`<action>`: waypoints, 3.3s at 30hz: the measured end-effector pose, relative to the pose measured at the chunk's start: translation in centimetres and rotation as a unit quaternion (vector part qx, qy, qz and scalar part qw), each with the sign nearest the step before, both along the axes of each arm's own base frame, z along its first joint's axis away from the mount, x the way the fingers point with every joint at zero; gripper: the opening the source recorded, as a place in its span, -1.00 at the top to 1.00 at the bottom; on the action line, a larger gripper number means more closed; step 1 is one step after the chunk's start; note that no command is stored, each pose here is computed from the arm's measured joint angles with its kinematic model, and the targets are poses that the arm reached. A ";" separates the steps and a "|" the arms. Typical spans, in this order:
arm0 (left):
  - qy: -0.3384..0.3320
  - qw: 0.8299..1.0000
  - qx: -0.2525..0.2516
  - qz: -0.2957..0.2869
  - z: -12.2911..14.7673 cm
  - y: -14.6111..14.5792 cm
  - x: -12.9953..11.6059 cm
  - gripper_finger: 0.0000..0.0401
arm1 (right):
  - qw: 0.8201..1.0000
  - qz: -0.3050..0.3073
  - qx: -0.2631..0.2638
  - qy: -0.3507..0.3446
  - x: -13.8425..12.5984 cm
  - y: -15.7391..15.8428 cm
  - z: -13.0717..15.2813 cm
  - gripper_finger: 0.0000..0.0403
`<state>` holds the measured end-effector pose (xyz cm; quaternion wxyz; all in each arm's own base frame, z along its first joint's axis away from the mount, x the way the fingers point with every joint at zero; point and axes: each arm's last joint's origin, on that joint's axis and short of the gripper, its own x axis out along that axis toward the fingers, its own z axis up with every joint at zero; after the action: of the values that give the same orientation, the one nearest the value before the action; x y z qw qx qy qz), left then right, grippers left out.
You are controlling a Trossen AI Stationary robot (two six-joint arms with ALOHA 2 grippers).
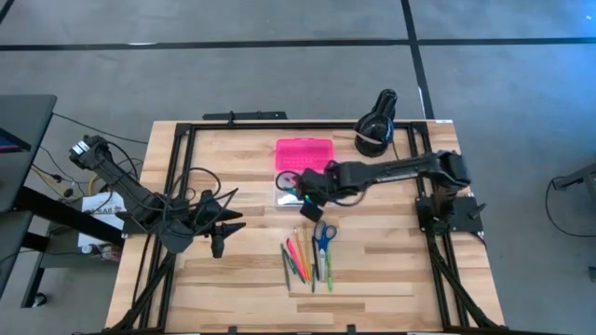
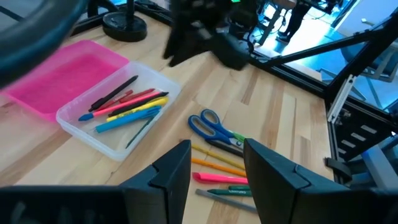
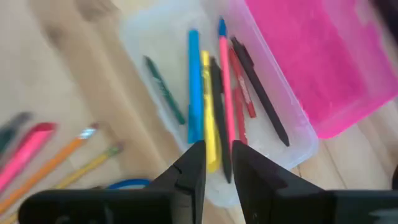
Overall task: Pick & place school supplies into a supply box
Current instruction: Put the gray pen into the pink supply box
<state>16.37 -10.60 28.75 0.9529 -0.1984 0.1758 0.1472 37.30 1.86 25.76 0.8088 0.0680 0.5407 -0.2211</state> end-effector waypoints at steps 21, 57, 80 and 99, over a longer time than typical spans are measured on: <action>0.075 0.997 -0.021 -0.018 -5.9 -4.2 4.8 0.30 | 0.992 -0.047 0.018 -0.117 -10.3 9.3 1.9 0.65; 0.108 0.980 0.083 -0.148 -15.7 -5.3 13.0 0.30 | 0.973 -0.079 0.053 -0.212 -16.1 16.0 -0.2 0.65; 0.125 0.973 0.103 -0.164 -17.1 -5.4 13.2 0.30 | 0.975 -0.082 0.041 -0.201 -16.0 15.6 -0.3 0.65; 0.142 0.969 0.089 -0.180 -19.5 -6.2 13.3 0.30 | 0.975 -0.086 0.044 -0.202 -16.0 15.5 -0.3 0.65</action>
<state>29.63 -16.79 9.27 0.9429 -0.0551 0.3280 0.0152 21.35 17.41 25.49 0.8755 0.1932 0.3673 -0.2475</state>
